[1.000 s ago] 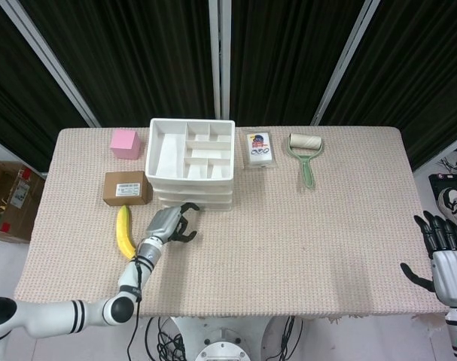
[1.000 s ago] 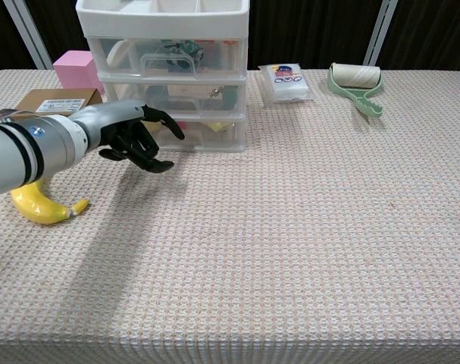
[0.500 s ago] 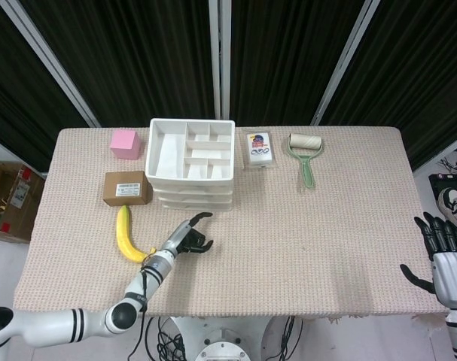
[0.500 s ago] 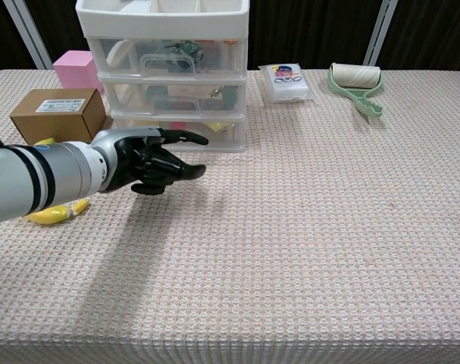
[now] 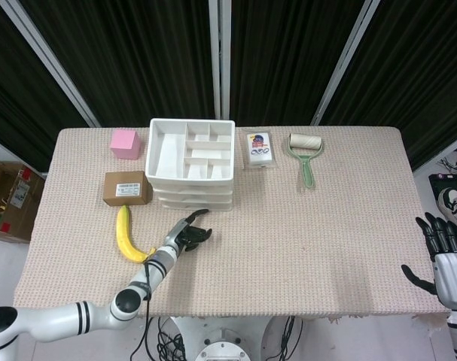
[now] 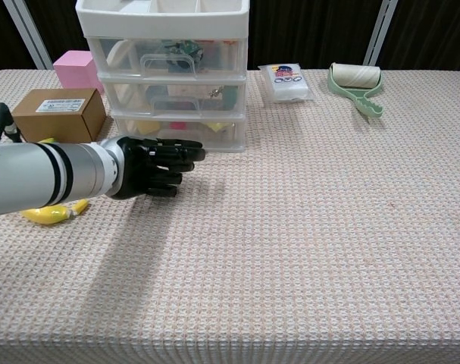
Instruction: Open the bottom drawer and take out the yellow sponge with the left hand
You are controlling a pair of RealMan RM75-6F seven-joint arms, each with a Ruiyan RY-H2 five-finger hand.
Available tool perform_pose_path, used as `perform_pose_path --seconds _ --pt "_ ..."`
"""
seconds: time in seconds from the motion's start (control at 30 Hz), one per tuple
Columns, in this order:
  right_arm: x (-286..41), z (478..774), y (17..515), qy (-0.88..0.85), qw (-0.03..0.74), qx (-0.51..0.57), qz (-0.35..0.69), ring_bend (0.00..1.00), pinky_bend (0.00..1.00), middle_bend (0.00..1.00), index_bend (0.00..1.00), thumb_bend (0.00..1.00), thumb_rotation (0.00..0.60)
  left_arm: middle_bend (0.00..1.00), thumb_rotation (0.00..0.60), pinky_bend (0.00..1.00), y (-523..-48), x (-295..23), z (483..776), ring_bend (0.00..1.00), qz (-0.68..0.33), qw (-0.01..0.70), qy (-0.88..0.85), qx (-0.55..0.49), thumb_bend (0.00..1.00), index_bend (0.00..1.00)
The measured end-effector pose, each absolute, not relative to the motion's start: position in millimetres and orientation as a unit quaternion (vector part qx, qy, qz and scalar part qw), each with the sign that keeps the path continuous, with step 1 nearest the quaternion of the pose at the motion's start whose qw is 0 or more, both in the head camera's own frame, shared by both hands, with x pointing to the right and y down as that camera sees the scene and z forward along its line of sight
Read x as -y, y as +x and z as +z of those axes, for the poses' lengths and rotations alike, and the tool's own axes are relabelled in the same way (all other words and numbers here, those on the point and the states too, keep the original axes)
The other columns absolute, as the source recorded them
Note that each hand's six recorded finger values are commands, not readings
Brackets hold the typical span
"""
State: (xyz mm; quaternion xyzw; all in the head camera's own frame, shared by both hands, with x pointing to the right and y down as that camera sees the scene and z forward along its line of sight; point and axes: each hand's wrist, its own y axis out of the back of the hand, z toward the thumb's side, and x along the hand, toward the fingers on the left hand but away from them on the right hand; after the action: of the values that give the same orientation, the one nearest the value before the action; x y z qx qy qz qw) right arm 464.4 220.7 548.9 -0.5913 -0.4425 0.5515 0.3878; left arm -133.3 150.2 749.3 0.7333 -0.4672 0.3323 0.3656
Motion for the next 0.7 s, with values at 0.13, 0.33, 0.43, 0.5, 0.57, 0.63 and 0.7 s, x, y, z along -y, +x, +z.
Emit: perform_pose_path --seconds 0.13,0.33,0.43,0.5,0.57,0.63,0.7 --pt "-222 549 465 -0.591 0.387 0.442 0.553 0.00 0.00 0.00 0.00 0.12 0.600 0.88 0.600 1.00 -133 -146 752 0.99 0.324 0.381 0.720 0.482 0.43 0.11" --pt "-223 548 466 -0.589 0.387 0.444 0.554 0.00 0.00 0.00 0.00 0.12 0.600 0.89 0.600 1.00 -133 -141 752 0.99 0.305 0.403 0.699 0.506 0.44 0.11" --pt "-223 548 466 -0.589 0.386 0.444 0.554 0.00 0.00 0.00 0.00 0.12 0.600 0.88 0.600 1.00 -132 -141 752 0.99 0.303 0.407 0.697 0.507 0.45 0.11" --pt "-223 549 466 -0.589 0.386 0.444 0.554 0.00 0.00 0.00 0.00 0.12 0.600 0.88 0.600 1.00 -130 -141 753 0.99 0.301 0.412 0.695 0.506 0.45 0.13" --pt "-223 549 467 -0.588 0.385 0.444 0.555 0.00 0.00 0.00 0.00 0.12 0.600 0.88 0.600 1.00 -129 -141 754 0.99 0.299 0.419 0.692 0.505 0.45 0.17" --pt "-223 549 467 -0.588 0.384 0.445 0.555 0.00 0.00 0.00 0.00 0.12 0.600 0.88 0.600 1.00 -128 -141 756 0.99 0.296 0.430 0.687 0.505 0.46 0.20" --pt "-224 550 468 -0.588 0.383 0.445 0.556 0.00 0.00 0.00 0.00 0.12 0.600 0.88 0.600 1.00 -128 -139 757 0.99 0.290 0.440 0.680 0.510 0.47 0.25"
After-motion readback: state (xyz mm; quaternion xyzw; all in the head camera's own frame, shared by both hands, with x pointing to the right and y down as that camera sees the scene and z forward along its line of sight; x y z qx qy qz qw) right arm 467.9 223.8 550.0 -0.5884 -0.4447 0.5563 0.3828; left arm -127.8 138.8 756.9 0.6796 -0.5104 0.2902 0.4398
